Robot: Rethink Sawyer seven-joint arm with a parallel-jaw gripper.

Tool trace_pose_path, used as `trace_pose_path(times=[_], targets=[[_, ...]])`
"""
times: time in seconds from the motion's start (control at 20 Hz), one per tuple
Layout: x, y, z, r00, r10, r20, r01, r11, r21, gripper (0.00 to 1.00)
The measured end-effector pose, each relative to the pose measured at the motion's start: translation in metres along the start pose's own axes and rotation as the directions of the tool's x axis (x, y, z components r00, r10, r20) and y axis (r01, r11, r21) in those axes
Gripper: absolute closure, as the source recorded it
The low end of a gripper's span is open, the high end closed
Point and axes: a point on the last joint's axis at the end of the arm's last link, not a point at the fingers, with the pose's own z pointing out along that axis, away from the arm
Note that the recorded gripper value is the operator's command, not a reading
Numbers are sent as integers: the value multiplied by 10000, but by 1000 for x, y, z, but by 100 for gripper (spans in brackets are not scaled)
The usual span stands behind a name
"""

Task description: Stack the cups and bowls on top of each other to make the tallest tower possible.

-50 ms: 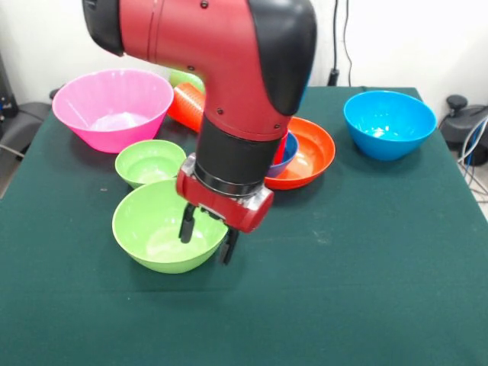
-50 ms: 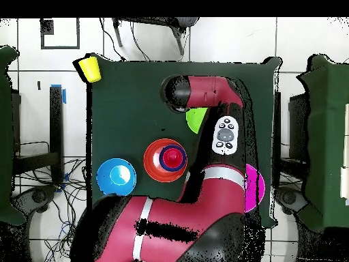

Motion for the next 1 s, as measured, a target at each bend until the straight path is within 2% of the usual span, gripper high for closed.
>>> trace_pose_path(times=[0.45,1.0], targets=[[4,2,3,10000,13,-92,-13,10000,35,0],[9,-14,16,9977,22,-681,28,9973,732,0]])
